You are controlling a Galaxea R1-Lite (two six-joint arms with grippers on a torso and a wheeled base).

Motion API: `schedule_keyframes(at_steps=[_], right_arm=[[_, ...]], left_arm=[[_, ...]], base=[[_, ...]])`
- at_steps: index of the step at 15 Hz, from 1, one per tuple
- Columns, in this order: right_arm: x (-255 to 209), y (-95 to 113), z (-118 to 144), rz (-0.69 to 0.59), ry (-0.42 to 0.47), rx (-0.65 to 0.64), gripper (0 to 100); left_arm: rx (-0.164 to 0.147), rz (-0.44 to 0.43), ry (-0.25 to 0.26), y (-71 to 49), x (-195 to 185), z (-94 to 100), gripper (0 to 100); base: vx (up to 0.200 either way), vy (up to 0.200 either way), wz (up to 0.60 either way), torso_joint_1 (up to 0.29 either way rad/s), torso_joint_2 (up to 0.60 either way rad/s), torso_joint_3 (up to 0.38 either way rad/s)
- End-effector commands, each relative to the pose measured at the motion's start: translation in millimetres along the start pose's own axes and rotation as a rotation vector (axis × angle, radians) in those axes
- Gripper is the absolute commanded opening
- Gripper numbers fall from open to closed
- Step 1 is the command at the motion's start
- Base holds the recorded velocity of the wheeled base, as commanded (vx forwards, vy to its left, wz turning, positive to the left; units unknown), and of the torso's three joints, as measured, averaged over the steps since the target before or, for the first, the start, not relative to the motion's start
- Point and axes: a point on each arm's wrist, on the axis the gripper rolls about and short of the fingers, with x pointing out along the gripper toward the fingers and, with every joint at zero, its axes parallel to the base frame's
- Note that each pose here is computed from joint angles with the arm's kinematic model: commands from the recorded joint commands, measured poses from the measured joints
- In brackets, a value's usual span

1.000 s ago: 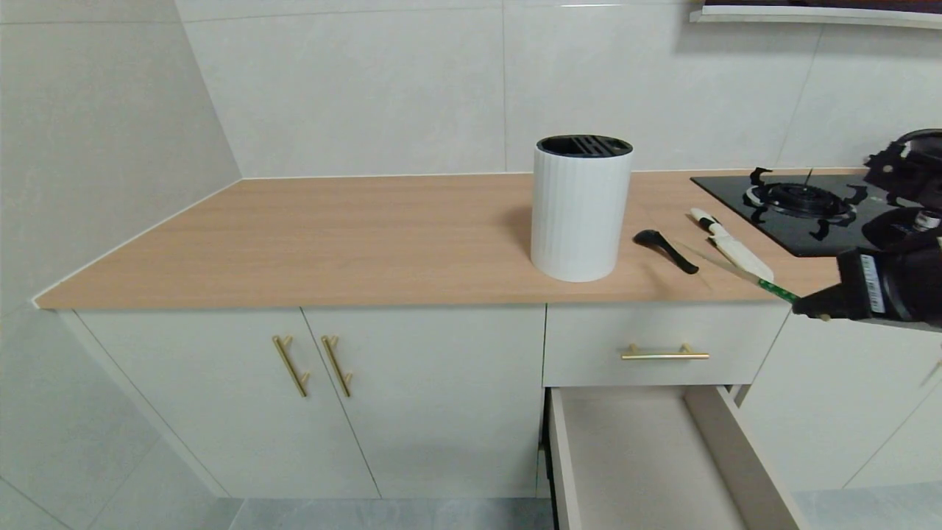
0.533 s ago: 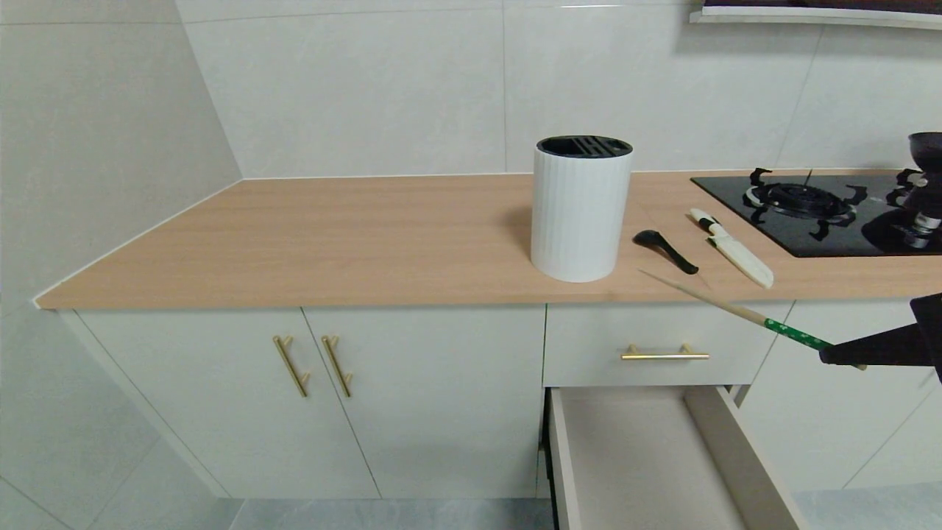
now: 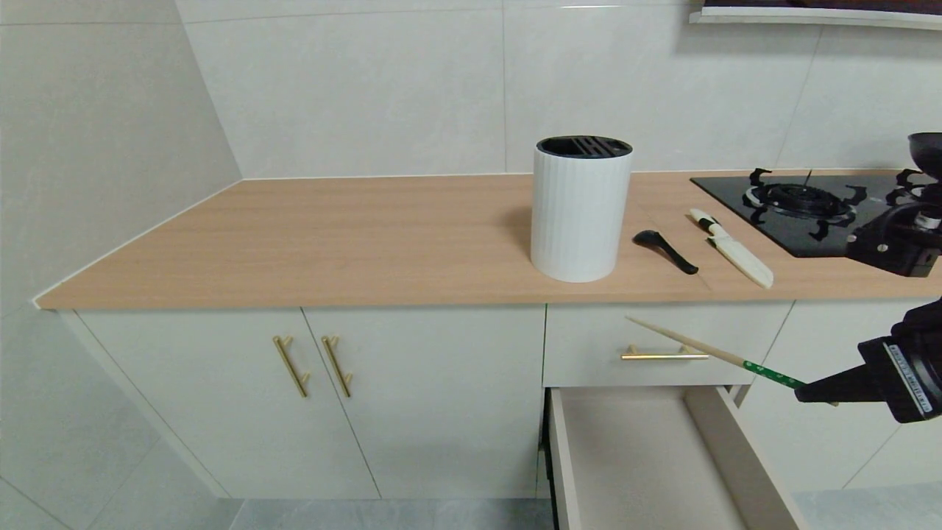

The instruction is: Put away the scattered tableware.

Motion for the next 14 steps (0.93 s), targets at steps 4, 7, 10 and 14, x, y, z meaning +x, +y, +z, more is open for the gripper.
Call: schedule_keyframes(at_steps=[4,7,10,14], right_arm=[[16,3,0,0.007,0.064,-0.010,0],[22,2,0,0.006,0.080,-0.011,0],[27,3,-1,0.007,0.099,-0.016,0],[29,4,0,0.009,0.108,-0.018,0]], left_arm=[[0.000,0.001,0.000,0.0,0,0.0,100],[0.000,0.001,0.000,0.0,0,0.0,100],[0.000,0.001,0.000,0.0,0,0.0,100],[0.000,-0.001,0.000,0.0,0,0.0,100]], base=[[0.000,0.000,0.00,0.000,0.00,0.000],[0.000,0.000,0.00,-0.068,0.16,0.102],[0.000,0.000,0.00,-0.167,0.43,0.255],[0.000,0.000,0.00,-0.172,0.47,0.292]])
